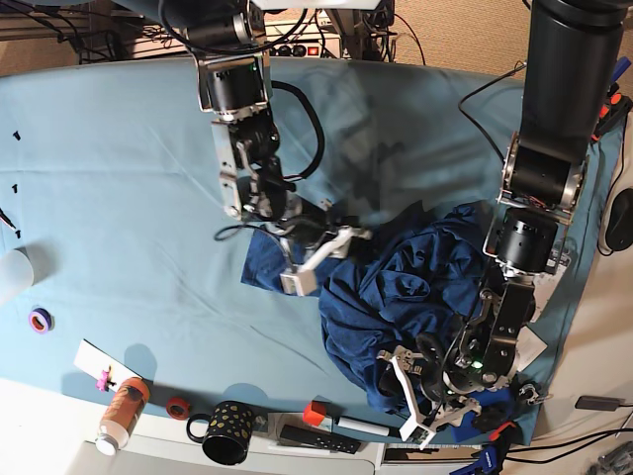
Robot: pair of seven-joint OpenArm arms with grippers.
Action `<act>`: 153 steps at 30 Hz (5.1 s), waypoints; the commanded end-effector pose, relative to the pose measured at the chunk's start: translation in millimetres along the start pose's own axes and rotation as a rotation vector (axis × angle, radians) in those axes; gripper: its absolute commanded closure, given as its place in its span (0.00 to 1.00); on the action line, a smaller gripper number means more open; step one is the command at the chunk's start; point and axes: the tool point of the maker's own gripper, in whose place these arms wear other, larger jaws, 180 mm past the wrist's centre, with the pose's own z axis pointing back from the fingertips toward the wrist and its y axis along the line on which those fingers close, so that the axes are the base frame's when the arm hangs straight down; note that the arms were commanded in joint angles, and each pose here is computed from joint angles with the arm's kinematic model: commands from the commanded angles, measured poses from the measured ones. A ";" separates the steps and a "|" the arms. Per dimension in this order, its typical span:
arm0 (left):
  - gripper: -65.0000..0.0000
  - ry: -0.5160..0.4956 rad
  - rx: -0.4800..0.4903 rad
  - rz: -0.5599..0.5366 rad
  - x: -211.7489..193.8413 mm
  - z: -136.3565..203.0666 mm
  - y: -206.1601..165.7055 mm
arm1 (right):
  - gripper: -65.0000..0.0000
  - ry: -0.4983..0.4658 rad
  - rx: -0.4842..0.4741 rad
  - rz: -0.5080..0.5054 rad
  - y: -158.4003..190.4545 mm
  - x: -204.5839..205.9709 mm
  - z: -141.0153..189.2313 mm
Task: Layout the t-shirt on the table in an organized manner, then fold the t-shirt properly
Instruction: 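Move the right gripper to the shirt and grasp its edge, then pull the shirt edges apart with both grippers and release, then raise both grippers and move them over the bunched shirt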
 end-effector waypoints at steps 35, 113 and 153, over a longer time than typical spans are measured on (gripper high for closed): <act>1.00 -0.010 0.151 -0.089 16.1 17.2 50.0 | 1.00 -0.099 -1.098 1.031 -53.0 138.1 262.5; 0.35 0.164 0.002 0.072 -78.8 14.9 18.0 | 0.47 0.112 -0.833 0.736 -182.6 268.9 232.4; 0.37 0.250 -0.384 0.257 -126.2 73.2 -17.8 | 0.47 0.131 0.019 0.084 -140.8 59.4 192.5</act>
